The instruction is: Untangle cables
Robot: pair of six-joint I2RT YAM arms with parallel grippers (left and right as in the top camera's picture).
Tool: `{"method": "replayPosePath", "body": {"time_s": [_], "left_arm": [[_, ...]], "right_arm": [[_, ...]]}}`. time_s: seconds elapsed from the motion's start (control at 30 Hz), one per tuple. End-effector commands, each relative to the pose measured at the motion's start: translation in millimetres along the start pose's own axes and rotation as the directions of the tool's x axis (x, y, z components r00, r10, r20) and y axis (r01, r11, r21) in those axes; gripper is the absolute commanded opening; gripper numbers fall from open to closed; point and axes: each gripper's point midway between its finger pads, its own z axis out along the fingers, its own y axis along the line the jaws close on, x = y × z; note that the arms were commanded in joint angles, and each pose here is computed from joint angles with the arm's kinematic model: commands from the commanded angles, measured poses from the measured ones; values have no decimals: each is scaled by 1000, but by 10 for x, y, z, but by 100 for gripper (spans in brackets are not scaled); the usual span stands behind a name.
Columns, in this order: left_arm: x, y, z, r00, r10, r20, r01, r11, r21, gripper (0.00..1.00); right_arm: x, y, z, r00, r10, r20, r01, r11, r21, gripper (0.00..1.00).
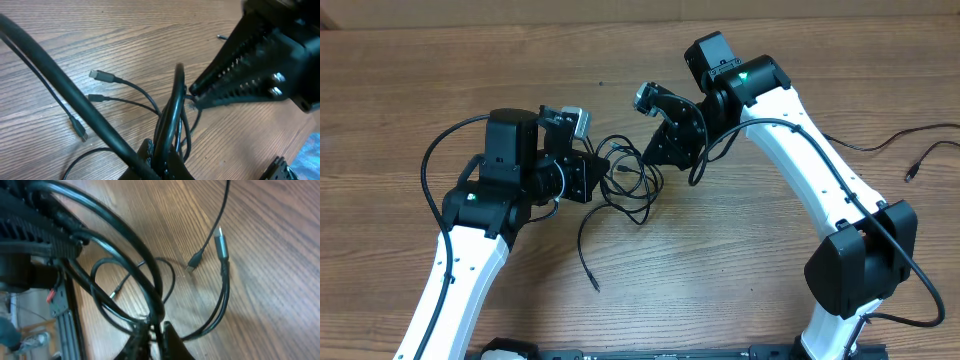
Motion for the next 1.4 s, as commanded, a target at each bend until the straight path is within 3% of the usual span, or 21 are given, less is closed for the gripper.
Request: {"method": "replayPosePath", "body": {"time_s": [0.0,0.1,0.4,0.47,0.5,0.57,0.83,1.1,1.2,1.37], "left_arm": [[-114,1,-35,999,-33,36,33,999,-10,4],[-167,-26,-37,997,-53,55,53,999,5,4],[-246,-220,-53,997,-32,75,24,993,112,4],[-244,-215,-52,997,-33,74,25,994,109,4],[-244,-215,-52,997,-33,74,25,994,109,4],[-249,-198,-51,996,-33,77,25,995,99,4],[-185,156,-47,990,-113,81,121,988,-94,4],[3,700,-185,938,-313,152,348,857,-381,4],[48,780,-223,924,-343,170,383,822,-422,4],[55,777,-222,922,-349,169,387,821,-421,4]], "right_arm": [[-81,84,-158,999,-31,34,30,999,20,33],[-74,88,-158,999,-28,32,28,999,18,40],[-74,88,-158,999,-28,32,28,999,18,41],[-74,88,-158,999,-28,32,28,999,18,33],[-74,88,-158,999,-28,32,28,999,18,19],[-73,88,-158,999,-28,32,27,999,18,4],[-73,88,-158,999,-28,32,27,999,18,4],[-73,87,-158,999,-28,32,27,999,19,4],[-73,87,-158,999,-28,31,27,999,19,4],[-73,87,-158,999,-28,32,28,999,19,4]]}}
